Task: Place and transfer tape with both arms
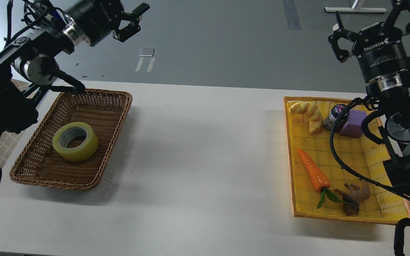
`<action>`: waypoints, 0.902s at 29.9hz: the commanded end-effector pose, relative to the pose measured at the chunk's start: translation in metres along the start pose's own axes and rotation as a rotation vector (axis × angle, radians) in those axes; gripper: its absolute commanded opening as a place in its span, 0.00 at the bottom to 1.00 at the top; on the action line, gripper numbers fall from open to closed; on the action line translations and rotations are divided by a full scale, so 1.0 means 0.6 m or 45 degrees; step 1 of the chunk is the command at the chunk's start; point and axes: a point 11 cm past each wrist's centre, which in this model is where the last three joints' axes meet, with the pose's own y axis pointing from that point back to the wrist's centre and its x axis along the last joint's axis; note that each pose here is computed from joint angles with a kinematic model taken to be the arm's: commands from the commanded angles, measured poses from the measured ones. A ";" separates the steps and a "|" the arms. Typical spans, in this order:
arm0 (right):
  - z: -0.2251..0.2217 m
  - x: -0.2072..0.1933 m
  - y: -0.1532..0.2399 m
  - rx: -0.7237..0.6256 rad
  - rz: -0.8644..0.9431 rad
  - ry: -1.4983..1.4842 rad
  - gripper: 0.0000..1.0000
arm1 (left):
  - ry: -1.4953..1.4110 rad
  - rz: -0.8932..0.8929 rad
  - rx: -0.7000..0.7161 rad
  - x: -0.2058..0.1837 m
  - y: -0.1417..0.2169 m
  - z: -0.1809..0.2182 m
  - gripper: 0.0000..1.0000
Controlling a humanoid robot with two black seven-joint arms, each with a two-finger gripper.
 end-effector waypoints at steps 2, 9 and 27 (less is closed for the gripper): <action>-0.002 -0.005 -0.006 0.005 -0.011 -0.002 1.00 | 0.201 0.029 -0.146 -0.007 -0.001 -0.009 0.98; -0.002 -0.015 -0.017 -0.002 -0.033 0.003 1.00 | 0.275 0.006 -0.165 -0.024 0.020 -0.034 0.98; 0.025 -0.028 -0.042 -0.050 -0.054 -0.002 1.00 | 0.365 0.030 -0.238 -0.024 0.049 -0.044 0.98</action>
